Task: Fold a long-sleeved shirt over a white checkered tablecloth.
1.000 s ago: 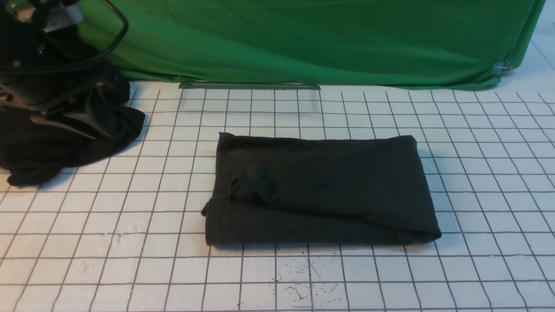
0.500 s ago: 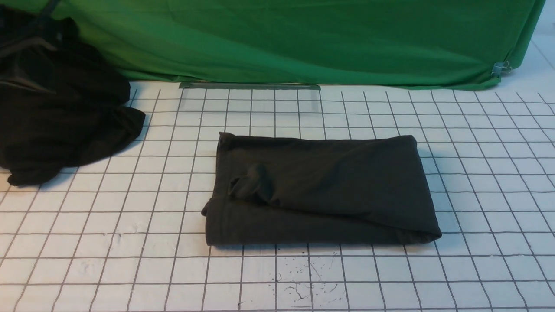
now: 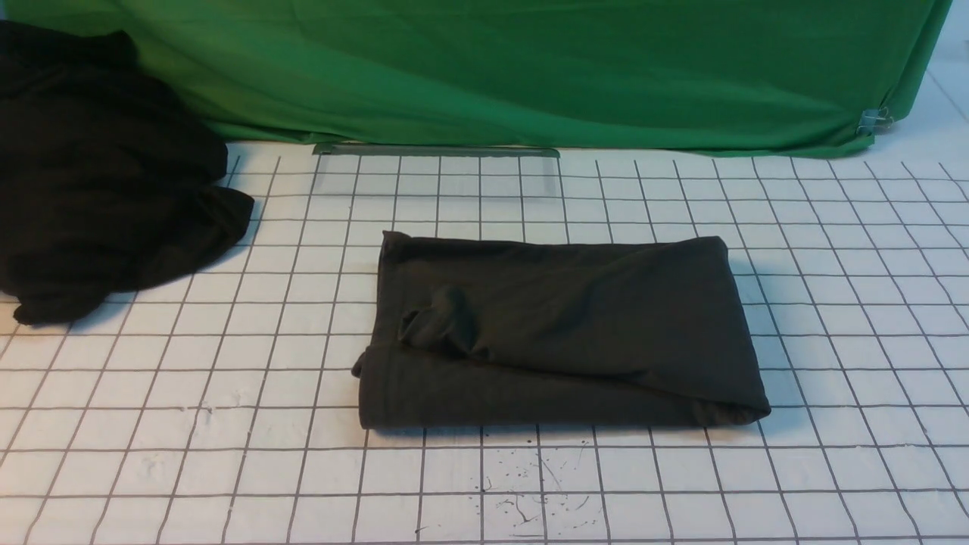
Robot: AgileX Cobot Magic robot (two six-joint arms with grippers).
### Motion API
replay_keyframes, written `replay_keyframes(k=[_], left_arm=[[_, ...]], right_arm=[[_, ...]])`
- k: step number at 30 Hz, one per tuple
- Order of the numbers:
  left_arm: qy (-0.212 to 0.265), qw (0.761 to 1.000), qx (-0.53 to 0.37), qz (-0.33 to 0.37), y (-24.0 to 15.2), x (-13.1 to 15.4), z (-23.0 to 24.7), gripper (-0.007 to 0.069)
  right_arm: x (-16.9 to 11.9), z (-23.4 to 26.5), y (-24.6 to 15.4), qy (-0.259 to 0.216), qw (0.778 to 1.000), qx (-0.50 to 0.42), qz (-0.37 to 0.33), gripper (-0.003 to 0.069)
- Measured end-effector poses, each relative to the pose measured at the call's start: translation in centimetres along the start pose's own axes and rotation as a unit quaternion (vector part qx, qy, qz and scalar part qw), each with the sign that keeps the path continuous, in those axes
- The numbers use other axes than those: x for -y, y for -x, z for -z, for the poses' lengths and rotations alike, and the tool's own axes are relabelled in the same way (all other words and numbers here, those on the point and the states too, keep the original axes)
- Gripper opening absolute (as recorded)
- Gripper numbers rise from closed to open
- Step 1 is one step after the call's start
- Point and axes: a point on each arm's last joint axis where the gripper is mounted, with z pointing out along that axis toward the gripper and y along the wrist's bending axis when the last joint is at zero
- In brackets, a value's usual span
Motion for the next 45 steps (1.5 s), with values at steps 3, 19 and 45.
replay_keyframes(k=[3,19,45], left_arm=[[-0.004,0.997,0.076,0.013,-2.5,0.0,0.8,0.0],[0.036,0.992,0.123,-0.003,-10.3,-2.0,-0.7,0.0001],[0.132,0.983,0.123,-0.03,-21.3,-6.9,-7.4,0.0002]], right_arm=[[0.0,0.0,0.0,0.0,1.0,0.0,0.0,0.0179],[0.0,0.0,0.0,0.0,1.0,0.0,0.0,0.0218],[0.0,0.0,0.0,0.0,1.0,0.001,0.0,0.0239]])
